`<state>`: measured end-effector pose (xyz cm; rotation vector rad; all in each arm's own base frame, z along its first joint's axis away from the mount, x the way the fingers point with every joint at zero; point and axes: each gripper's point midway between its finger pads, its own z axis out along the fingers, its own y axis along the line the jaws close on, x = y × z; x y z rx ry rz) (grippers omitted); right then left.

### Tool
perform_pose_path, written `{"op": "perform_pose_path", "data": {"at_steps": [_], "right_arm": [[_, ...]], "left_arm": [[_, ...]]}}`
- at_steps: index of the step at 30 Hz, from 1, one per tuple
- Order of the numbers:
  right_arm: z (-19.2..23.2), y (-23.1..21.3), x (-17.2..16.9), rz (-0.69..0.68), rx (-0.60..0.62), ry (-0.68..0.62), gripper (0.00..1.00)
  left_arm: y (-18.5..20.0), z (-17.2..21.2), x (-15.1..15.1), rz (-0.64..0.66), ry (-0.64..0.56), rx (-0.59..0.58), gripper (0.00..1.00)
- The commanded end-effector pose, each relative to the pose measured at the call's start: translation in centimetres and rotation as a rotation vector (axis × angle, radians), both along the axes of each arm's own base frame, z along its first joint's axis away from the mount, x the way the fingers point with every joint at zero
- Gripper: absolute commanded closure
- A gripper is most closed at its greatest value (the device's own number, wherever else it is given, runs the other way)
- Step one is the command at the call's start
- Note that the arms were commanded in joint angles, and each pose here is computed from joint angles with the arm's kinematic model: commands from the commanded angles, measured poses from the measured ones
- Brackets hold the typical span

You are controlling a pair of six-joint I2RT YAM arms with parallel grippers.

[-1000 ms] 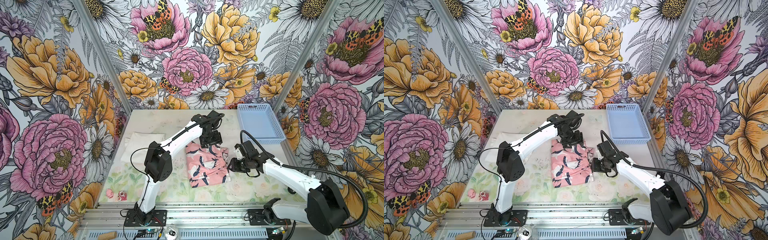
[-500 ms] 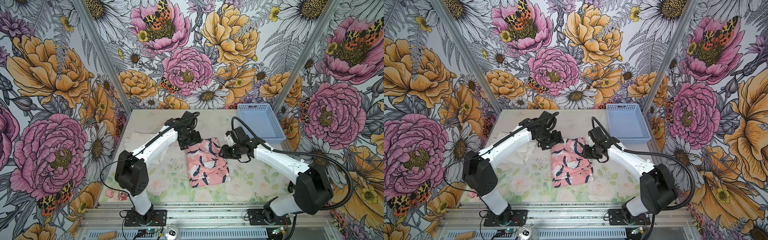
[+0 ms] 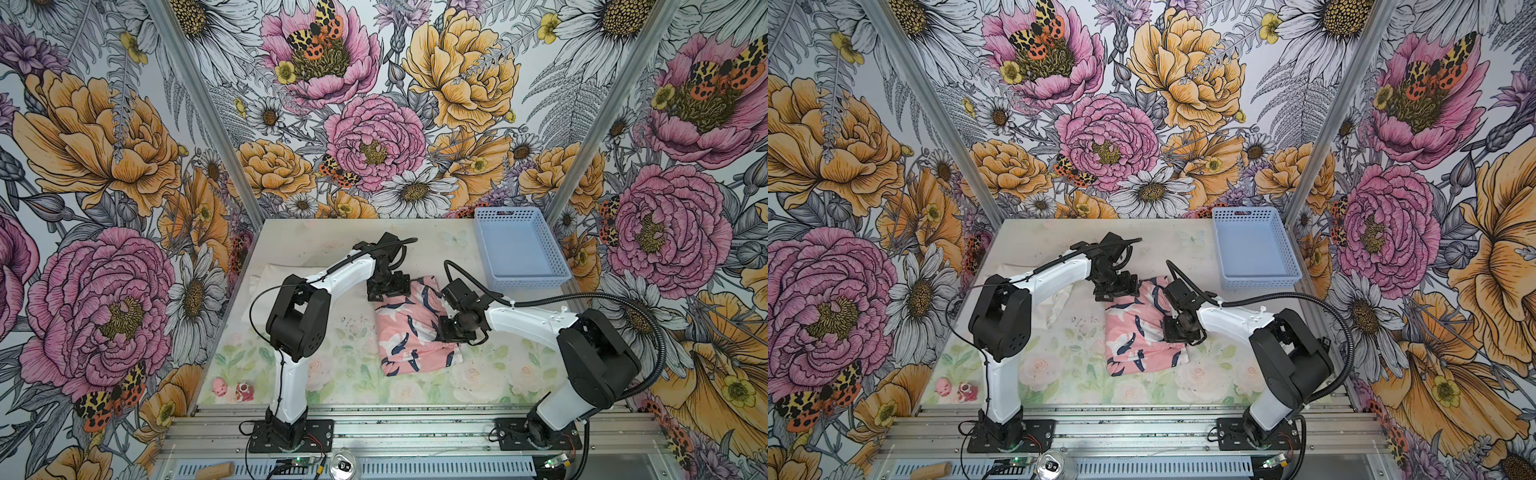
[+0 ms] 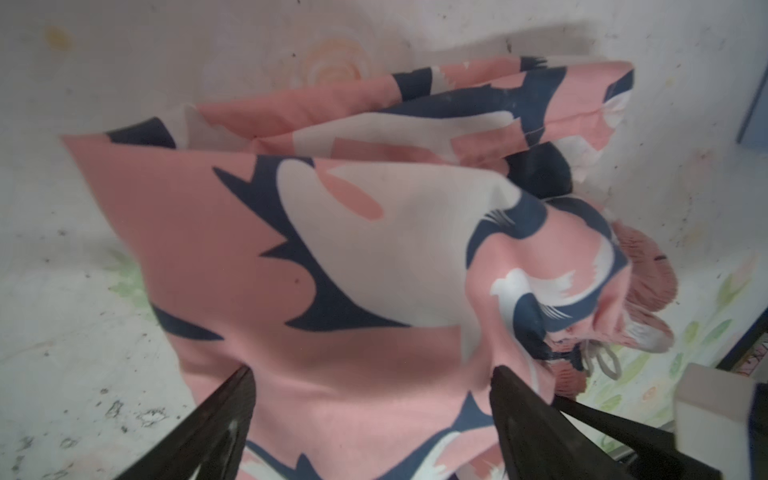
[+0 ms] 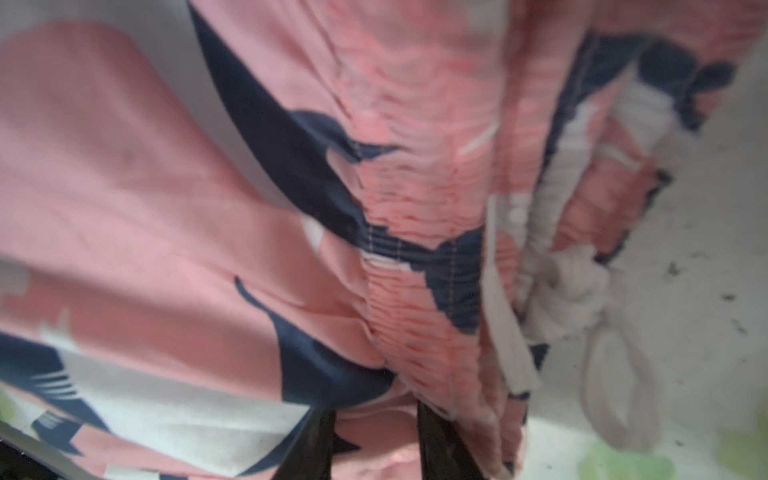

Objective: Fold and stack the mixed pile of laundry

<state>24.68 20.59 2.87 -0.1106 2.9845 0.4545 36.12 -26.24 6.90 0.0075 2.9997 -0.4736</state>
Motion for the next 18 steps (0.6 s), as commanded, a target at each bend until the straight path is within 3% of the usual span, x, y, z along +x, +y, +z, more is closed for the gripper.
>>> {"op": "perform_pose_path", "data": {"at_steps": [1, 7, 18], "right_arm": [[-1.3, -1.2, 0.6, -0.016, -0.068, -0.01, 0.64], [-1.3, -1.6, 2.5, 0.034, -0.065, -0.028, 0.64], [0.0, -1.3, 9.5, 0.221, -0.073, -0.038, 0.64]], "left_arm": [[0.3, -0.8, -0.3, -0.05, 0.008, -0.005, 0.08], [0.7, 1.1, 0.9, -0.062, -0.054, -0.003, 0.04], [3.2, -2.9, -2.6, -0.064, 0.088, 0.03, 0.06]]}}
